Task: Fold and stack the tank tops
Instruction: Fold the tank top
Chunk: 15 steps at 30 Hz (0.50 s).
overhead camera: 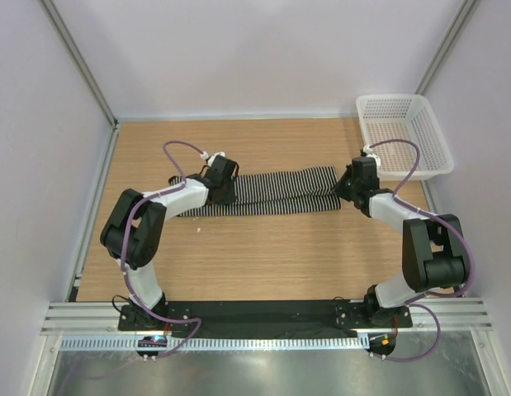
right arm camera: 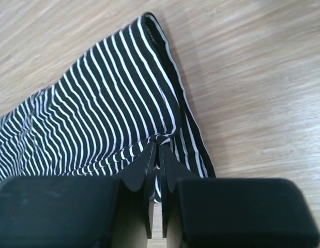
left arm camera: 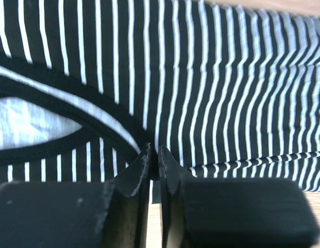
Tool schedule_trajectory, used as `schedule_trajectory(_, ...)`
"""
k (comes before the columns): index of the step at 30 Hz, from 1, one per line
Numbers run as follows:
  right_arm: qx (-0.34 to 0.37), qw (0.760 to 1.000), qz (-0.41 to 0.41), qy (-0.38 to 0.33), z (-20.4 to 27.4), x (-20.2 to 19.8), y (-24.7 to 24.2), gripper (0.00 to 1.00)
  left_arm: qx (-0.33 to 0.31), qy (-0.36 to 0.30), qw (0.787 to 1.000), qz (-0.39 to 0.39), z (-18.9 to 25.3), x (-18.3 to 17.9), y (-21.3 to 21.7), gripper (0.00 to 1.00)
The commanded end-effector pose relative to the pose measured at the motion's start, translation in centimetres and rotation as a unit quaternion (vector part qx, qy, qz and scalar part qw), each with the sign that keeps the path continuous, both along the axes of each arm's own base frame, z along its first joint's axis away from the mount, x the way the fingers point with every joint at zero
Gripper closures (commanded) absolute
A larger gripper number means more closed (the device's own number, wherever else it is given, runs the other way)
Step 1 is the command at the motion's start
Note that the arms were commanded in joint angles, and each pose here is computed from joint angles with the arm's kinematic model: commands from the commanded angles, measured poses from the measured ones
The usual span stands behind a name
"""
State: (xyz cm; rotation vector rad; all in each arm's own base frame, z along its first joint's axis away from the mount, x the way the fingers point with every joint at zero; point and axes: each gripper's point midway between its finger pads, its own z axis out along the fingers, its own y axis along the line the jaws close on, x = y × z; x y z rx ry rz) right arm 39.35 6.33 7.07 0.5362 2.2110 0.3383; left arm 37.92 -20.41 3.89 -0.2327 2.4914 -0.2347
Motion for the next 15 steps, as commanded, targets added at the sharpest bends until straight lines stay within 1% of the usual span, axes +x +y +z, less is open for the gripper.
schedule_trajectory(1, -0.002, 1.0, -0.018, 0.008, 0.2, -0.4, -0.3, 0.87, 0.001, 0.001, 1.0, 0.021, -0.6, -0.3, 0.2, 0.88)
schedule_trajectory(2, -0.001, 1.0, -0.018, 0.009, 0.1, -0.7, -0.4, 0.86, 0.001, 0.0, 1.0, 0.02, -0.5, -0.4, 0.2, 0.86)
schedule_trajectory(3, -0.003, 1.0, -0.023, 0.005, 0.4, -0.8, -0.6, 0.85, 0.001, -0.002, 1.0, 0.02, -0.4, -0.4, 0.1, 0.82)
schedule_trajectory(4, -0.006, 1.0, -0.028, 0.006, 0.4, -1.0, -0.7, 0.82, 0.001, -0.002, 1.0, 0.018, -0.4, -0.6, 0.0, 0.8)
schedule_trajectory(5, -0.007, 0.999, -0.035, 0.004, 0.6, -1.0, -1.0, 0.71, -0.001, -0.005, 1.0, 0.017, -0.1, -0.6, 0.0, 0.77)
schedule_trajectory(6, -0.016, 0.999, -0.046, 0.018, 0.4, -1.5, -1.5, 0.7, 0.001, -0.008, 1.0, 0.018, 0.1, -0.7, 0.0, 0.75)
schedule_trajectory(8, -0.021, 0.998, -0.051, 0.013, 0.8, -1.5, -1.8, 0.69, 0.0, -0.018, 1.0, 0.017, 0.7, -0.8, 0.0, 0.66)
schedule_trajectory(9, -0.023, 0.998, -0.055, 0.012, 1.0, -1.5, -1.9, 0.69, 0.0, -0.022, 1.0, 0.019, 1.0, -0.9, 0.0, 0.64)
schedule_trajectory(11, -0.023, 0.999, -0.049, 0.002, 1.8, -1.3, -1.8, 0.69, -0.005, -0.034, 0.999, 0.018, 2.1, -0.7, 0.0, 0.61)
schedule_trajectory(15, -0.036, 0.999, -0.031, -0.011, 3.2, -0.8, -1.1, 0.69, -0.012, -0.047, 0.999, 0.017, 3.9, -0.5, -0.1, 0.61)
